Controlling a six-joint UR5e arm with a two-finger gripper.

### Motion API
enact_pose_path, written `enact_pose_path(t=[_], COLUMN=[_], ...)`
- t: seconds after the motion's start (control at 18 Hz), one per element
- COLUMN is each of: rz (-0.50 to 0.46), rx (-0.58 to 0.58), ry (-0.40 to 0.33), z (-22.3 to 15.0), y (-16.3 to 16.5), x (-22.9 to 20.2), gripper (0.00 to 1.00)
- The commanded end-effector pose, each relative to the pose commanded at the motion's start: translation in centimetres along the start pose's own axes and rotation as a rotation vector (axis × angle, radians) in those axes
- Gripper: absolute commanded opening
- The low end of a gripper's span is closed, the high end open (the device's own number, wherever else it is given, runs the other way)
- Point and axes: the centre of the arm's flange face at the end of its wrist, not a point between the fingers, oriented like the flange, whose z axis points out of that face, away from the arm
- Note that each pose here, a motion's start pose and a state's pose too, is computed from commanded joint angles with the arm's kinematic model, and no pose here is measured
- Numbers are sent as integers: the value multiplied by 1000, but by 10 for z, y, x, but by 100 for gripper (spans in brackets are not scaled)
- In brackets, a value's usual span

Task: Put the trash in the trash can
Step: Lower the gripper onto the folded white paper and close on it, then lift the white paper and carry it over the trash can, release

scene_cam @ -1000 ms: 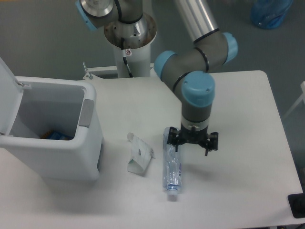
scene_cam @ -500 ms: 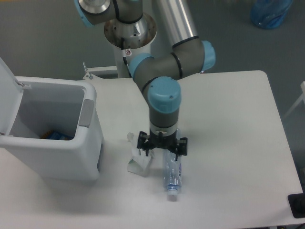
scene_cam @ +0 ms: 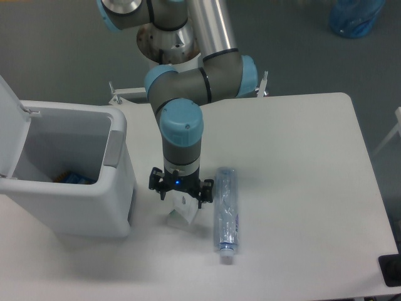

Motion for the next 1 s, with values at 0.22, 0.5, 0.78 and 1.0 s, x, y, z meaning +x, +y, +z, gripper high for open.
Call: enact_pose_path(t=[0.22, 0.5, 0.78, 1.0], rz=[1, 5, -15, -47], rx=[-13, -4, 66, 220], ry=[-1, -3, 26, 69], z=[5, 0, -25, -83], y=[0, -2, -5, -8], x=[1, -1, -5, -24], gripper=[0, 0, 0, 0])
